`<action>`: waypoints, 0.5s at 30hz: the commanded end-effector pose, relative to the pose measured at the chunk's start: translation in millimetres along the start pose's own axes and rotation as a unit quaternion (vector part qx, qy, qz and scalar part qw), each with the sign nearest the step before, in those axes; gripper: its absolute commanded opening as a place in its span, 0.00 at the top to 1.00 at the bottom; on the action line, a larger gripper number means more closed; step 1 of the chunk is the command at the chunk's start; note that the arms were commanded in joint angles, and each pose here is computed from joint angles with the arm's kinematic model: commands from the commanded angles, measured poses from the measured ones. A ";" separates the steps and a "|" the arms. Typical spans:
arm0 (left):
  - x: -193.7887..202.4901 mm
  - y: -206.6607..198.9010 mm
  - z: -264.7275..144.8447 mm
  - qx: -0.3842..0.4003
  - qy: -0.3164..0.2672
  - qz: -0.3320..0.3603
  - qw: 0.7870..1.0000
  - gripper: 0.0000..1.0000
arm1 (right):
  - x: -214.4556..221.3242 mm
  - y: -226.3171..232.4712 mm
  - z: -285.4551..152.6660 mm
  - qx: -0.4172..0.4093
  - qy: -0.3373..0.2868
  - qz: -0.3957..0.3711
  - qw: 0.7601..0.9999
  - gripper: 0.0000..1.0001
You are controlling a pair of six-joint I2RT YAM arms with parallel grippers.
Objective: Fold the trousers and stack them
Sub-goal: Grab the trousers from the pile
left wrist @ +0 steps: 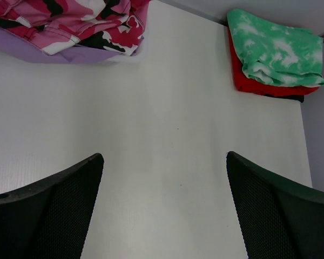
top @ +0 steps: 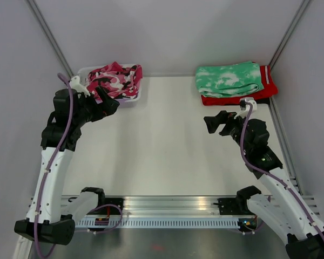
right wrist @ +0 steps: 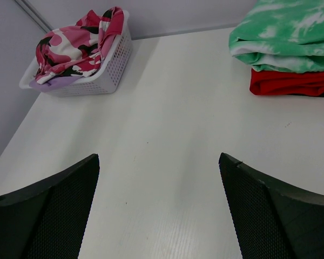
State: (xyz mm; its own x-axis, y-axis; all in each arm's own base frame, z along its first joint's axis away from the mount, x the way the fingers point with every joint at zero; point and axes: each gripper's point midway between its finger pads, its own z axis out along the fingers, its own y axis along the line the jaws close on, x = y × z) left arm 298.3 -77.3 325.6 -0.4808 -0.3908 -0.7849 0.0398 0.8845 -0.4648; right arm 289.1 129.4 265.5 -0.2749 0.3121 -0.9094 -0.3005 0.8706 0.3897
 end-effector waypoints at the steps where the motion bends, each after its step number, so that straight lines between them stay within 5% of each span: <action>1: -18.5 3.4 7.6 -0.010 -0.044 0.016 0.999 0.00 | -2.1 7.3 -5.1 -0.021 -0.012 -0.001 1.000 0.02; 11: -109.7 63.0 143.3 -0.179 -0.065 -0.046 0.981 0.00 | 15.4 10.3 0.5 -0.036 0.004 0.046 0.998 0.02; 15: -102.7 101.0 204.5 -0.231 -0.047 -0.041 0.971 0.00 | 17.7 2.6 -0.3 -0.018 -0.001 0.043 0.999 0.02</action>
State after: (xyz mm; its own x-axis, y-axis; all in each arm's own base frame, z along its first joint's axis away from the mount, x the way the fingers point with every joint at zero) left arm 507.8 -21.5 272.8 -0.4508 -0.4529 -0.7692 -0.3186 0.8866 -0.3353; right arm 281.4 136.7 241.1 -0.3363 0.3573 -0.8714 -0.2987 0.8370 0.4585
